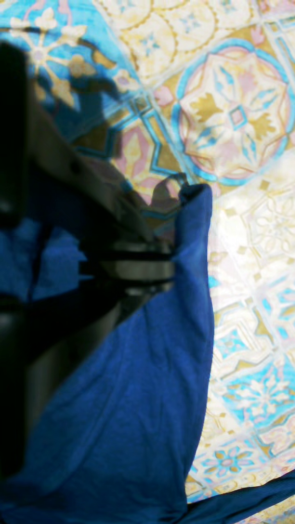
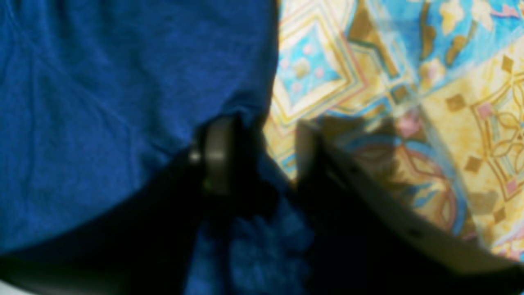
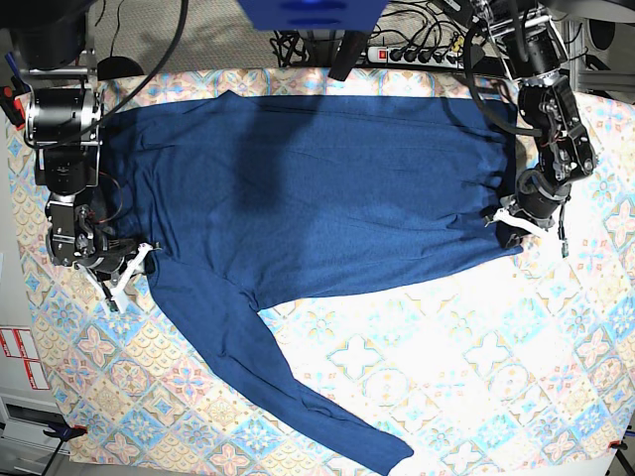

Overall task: Fold the T-shirt properly
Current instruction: 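Lift the side edges and fold the lower body up toward the shoulders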

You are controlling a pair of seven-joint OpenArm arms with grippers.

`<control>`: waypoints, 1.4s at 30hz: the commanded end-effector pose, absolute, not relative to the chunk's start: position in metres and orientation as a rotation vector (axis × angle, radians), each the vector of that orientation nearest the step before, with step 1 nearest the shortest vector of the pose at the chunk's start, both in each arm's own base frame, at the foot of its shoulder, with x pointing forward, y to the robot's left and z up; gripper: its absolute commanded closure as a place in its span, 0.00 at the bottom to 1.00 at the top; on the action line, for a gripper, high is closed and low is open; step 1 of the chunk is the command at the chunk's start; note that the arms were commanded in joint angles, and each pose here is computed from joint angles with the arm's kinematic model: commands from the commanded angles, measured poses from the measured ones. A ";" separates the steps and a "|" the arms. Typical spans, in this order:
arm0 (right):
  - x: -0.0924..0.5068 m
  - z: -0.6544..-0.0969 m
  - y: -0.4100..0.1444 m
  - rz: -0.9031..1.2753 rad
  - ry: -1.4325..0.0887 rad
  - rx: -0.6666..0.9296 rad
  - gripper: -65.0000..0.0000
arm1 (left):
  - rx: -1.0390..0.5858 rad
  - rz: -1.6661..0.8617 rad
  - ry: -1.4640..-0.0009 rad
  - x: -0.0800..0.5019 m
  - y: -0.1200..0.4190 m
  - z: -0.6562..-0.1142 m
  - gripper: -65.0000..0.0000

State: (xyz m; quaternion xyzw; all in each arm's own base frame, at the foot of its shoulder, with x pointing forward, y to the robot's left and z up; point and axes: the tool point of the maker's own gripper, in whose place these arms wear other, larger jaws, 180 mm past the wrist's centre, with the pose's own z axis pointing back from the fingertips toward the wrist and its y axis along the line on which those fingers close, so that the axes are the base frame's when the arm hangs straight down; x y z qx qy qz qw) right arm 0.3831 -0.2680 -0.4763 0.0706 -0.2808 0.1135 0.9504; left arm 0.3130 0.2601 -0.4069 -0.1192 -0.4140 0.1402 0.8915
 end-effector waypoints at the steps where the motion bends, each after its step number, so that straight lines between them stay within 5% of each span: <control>1: 0.387 -0.469 -0.272 0.245 -0.570 0.142 0.79 | -0.247 0.280 -0.917 0.324 0.265 -0.390 1.00; 7: 0.387 -0.469 -0.273 0.243 -0.570 0.145 1.00 | -0.247 0.280 -0.920 0.325 0.265 -0.389 1.00; 17: 0.367 -0.460 -0.302 0.091 -0.593 0.220 0.99 | -0.246 0.280 -0.920 0.324 0.265 -0.390 1.00; 42: 0.295 -0.396 -0.370 0.148 -0.610 -0.084 0.99 | -0.224 0.173 -0.966 0.267 0.244 -0.357 1.00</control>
